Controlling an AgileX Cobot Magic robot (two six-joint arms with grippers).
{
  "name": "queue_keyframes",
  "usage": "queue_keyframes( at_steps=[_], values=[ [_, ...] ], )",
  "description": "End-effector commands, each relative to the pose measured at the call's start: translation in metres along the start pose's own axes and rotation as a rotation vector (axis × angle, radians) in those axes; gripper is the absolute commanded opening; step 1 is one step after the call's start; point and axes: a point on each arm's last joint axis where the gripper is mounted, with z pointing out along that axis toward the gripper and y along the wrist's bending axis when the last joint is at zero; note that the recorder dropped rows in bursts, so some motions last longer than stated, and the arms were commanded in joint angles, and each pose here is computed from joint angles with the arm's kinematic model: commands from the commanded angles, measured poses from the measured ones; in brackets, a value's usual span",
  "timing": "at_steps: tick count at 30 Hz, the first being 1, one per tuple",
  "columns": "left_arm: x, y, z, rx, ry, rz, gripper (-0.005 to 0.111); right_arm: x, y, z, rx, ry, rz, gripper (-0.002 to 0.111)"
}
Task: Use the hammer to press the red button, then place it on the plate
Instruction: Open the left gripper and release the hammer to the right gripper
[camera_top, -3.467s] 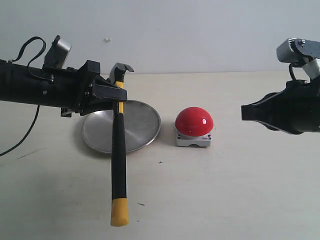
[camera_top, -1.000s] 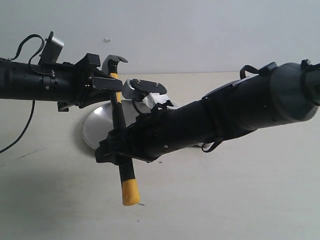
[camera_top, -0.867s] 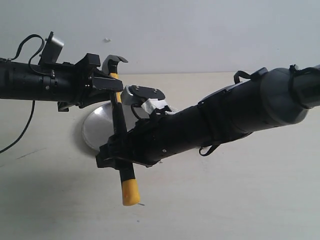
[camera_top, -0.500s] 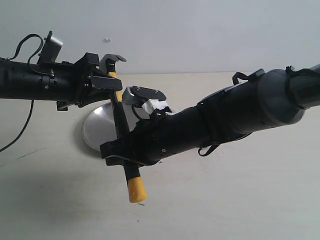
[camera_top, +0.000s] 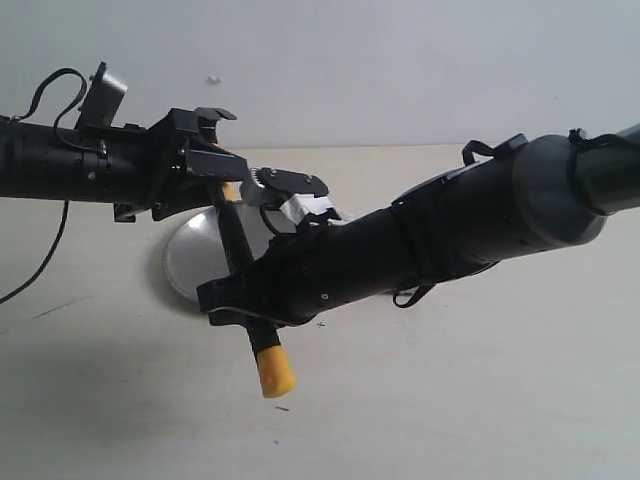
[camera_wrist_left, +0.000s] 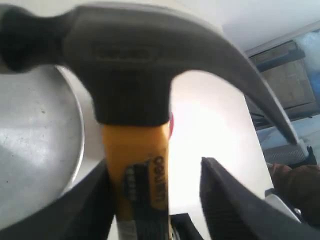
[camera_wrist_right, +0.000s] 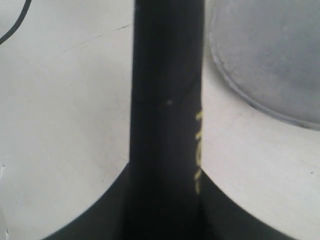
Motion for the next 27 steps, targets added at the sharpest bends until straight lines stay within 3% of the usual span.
queue_keyframes(
  at_steps=[1,6,12,27],
  values=[
    [0.002,-0.006,-0.001,0.032,0.034,0.030,0.057,-0.010,0.007,-0.004,-0.019,-0.035,-0.055,0.000],
    [0.006,-0.005,-0.002,0.019,0.067,0.062,0.058,-0.014,0.008,-0.009,0.011,-0.062,-0.061,0.000],
    [0.007,-0.005,-0.002,0.014,0.088,0.084,0.068,-0.016,0.008,-0.011,0.032,-0.074,-0.062,0.000],
    [0.009,-0.009,-0.011,-0.022,0.142,0.189,0.068,-0.021,0.000,-0.014,0.133,-0.113,-0.040,0.000]
  ],
)
